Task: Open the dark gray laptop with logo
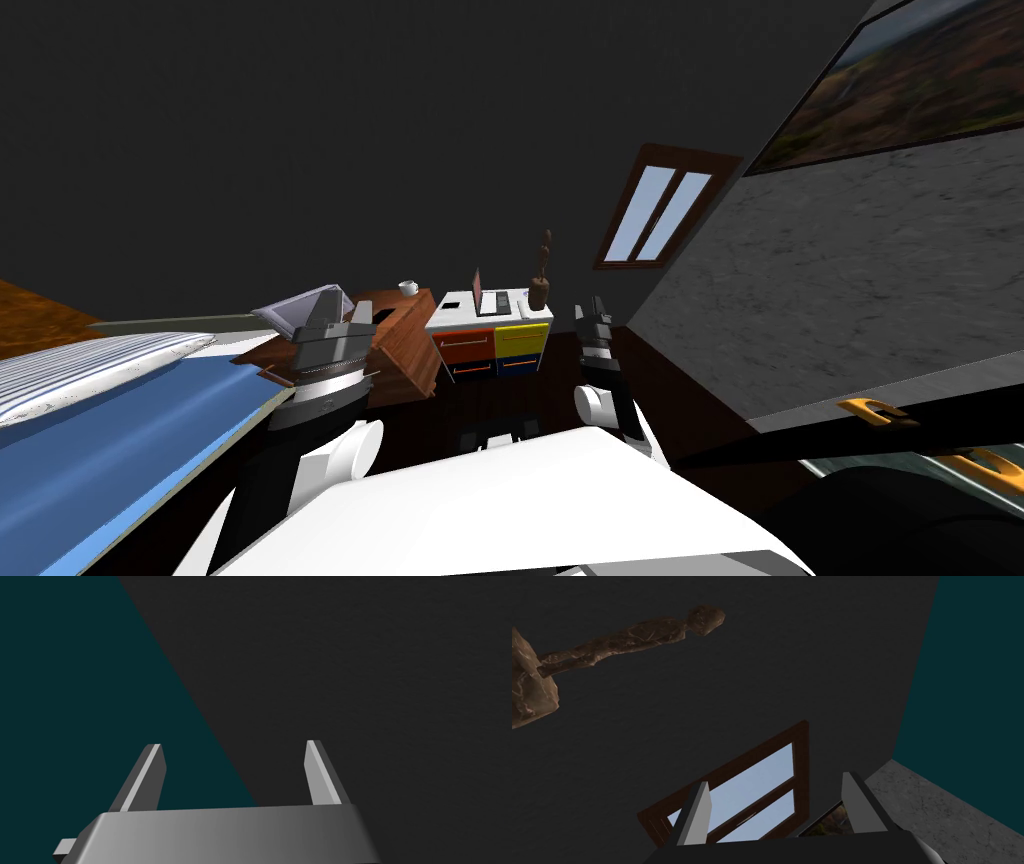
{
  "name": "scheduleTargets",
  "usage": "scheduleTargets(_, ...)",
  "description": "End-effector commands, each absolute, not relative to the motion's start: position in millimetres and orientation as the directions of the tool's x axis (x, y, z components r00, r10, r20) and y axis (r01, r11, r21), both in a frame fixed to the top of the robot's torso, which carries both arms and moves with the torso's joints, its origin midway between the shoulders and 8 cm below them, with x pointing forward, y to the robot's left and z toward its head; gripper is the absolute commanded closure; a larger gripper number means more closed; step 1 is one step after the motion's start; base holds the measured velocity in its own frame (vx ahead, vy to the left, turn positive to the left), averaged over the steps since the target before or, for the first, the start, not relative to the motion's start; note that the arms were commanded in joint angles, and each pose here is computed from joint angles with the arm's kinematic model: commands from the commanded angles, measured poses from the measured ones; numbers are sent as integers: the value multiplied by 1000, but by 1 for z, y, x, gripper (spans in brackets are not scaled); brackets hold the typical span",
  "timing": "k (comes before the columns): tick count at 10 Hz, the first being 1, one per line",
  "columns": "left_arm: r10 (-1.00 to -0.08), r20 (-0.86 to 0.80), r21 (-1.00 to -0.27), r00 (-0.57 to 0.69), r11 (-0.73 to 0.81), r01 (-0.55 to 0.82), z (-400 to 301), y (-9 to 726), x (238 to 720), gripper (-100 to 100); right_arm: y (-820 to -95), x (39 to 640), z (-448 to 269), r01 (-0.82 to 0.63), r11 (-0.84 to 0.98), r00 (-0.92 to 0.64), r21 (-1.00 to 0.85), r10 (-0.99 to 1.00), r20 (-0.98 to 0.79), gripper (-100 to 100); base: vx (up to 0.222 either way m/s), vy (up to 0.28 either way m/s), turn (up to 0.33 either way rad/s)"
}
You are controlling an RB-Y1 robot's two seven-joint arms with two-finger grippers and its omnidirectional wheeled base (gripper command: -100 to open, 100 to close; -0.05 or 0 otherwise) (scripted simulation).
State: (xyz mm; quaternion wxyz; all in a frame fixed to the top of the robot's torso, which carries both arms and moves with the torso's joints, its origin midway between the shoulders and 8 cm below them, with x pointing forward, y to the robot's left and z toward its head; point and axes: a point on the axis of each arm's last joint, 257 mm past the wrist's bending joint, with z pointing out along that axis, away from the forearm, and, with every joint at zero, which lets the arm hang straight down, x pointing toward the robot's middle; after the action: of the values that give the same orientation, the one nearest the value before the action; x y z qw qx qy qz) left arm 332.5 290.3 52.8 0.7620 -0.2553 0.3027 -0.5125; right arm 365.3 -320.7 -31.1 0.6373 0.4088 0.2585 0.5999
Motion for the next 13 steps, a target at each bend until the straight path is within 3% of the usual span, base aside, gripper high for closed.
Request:
scheduleTargets(1,-936,-200,-699,292,344,626,53,290,332,0,-321,365,-31,-553,-54,147,831,976,161,0,0,0,0)
scheduleTargets(3,-936,-200,-699,292,344,626,53,290,332,0,-321,365,-31,-553,-54,147,831,976,161,0,0,0,0)
scheduleTargets(4,-936,-200,-699,292,344,626,53,290,332,0,-320,367,-35,-533,-23,141,846,983,115,-100,4,26,47)
scheduleTargets(13,-936,-199,-700,291,344,626,53,290,333,0,-345,377,-91,-319,290,126,902,956,-263,-100,2,117,106)
